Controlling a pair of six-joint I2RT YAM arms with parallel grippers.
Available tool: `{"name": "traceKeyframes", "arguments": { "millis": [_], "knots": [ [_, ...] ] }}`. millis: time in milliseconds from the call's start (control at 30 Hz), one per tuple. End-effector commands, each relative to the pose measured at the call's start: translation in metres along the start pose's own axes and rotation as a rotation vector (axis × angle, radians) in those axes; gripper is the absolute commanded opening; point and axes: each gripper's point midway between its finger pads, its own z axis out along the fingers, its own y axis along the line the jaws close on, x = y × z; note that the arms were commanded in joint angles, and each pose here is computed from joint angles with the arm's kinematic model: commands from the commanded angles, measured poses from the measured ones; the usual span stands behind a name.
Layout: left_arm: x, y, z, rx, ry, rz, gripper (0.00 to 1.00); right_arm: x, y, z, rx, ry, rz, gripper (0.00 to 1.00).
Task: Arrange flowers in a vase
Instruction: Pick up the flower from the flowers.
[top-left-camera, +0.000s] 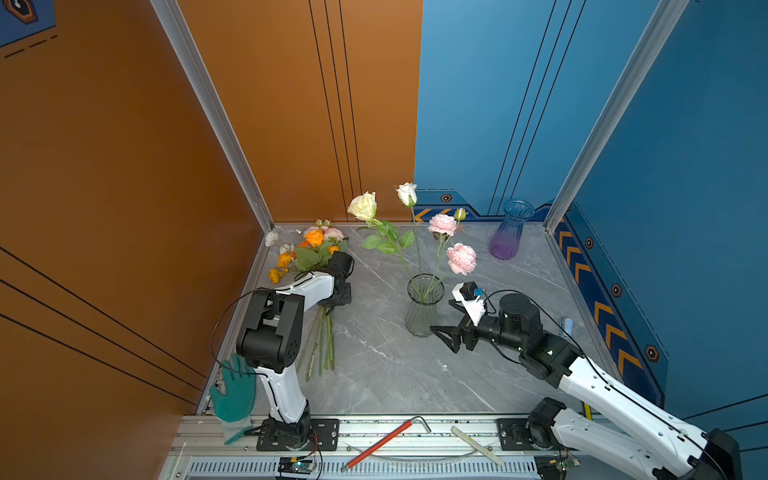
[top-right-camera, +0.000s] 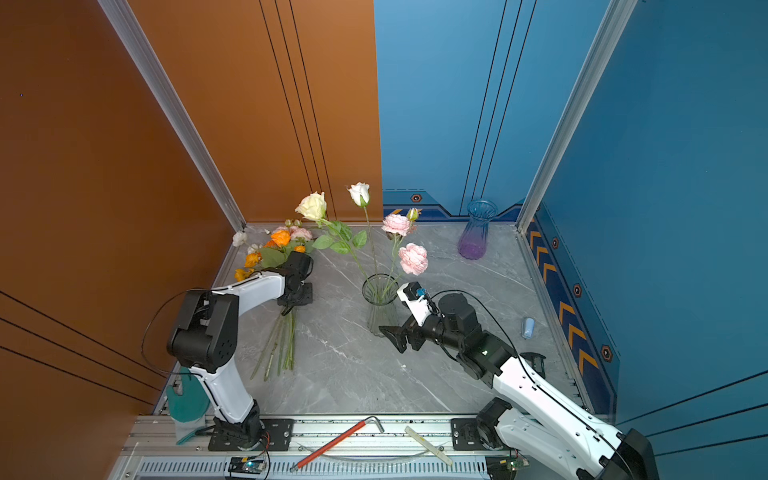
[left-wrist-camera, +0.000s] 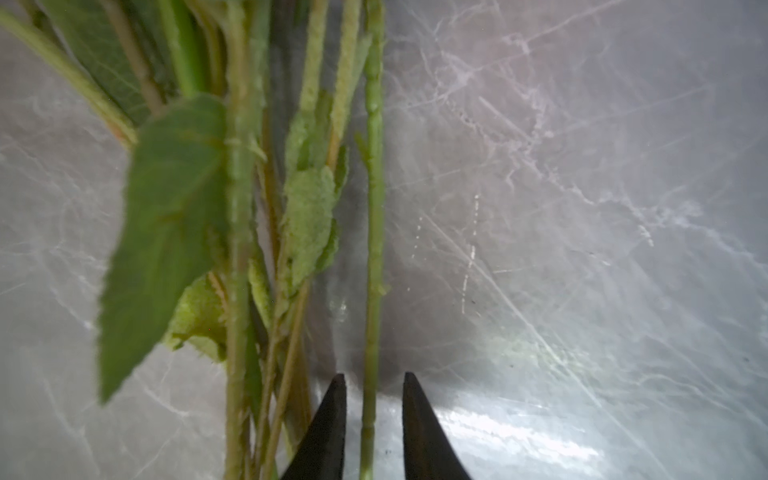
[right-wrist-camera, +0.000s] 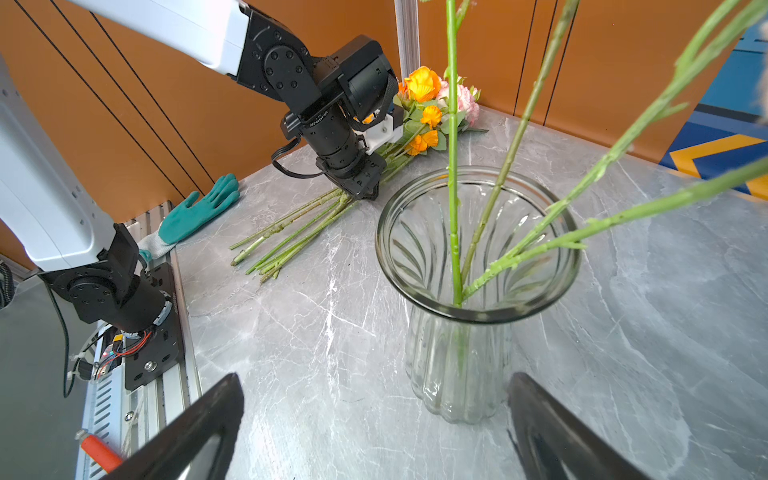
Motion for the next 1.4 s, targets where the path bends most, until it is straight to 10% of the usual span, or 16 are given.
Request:
{"name": "traceKeyframes", "arguments": {
  "millis": [0, 200, 967, 1367],
  "knots": [
    [-0.005, -0.007, 0.003, 0.041, 0.010, -0.007, 0.23, -0.007, 0.005, 0.000, -0.020, -0.013, -0.024, 1.00],
    [-0.004, -0.012, 0.000, 0.078, 0.017, -0.003, 0.00, -0.007, 0.005, -0.001, -0.020, -0.013, -0.023, 1.00],
    [-0.045, 0.004, -0.144, 0.881, -0.153, -0.260, 0.00, -0.007, 0.004, 0.000, -0.014, -0.014, -0.023, 1.00],
    [-0.066, 0.016, -0.190, 0.901, -0.399, -0.265, 0.00, -0.006, 0.003, 0.000, -0.014, -0.012, -0.023, 1.00]
  ]
}}
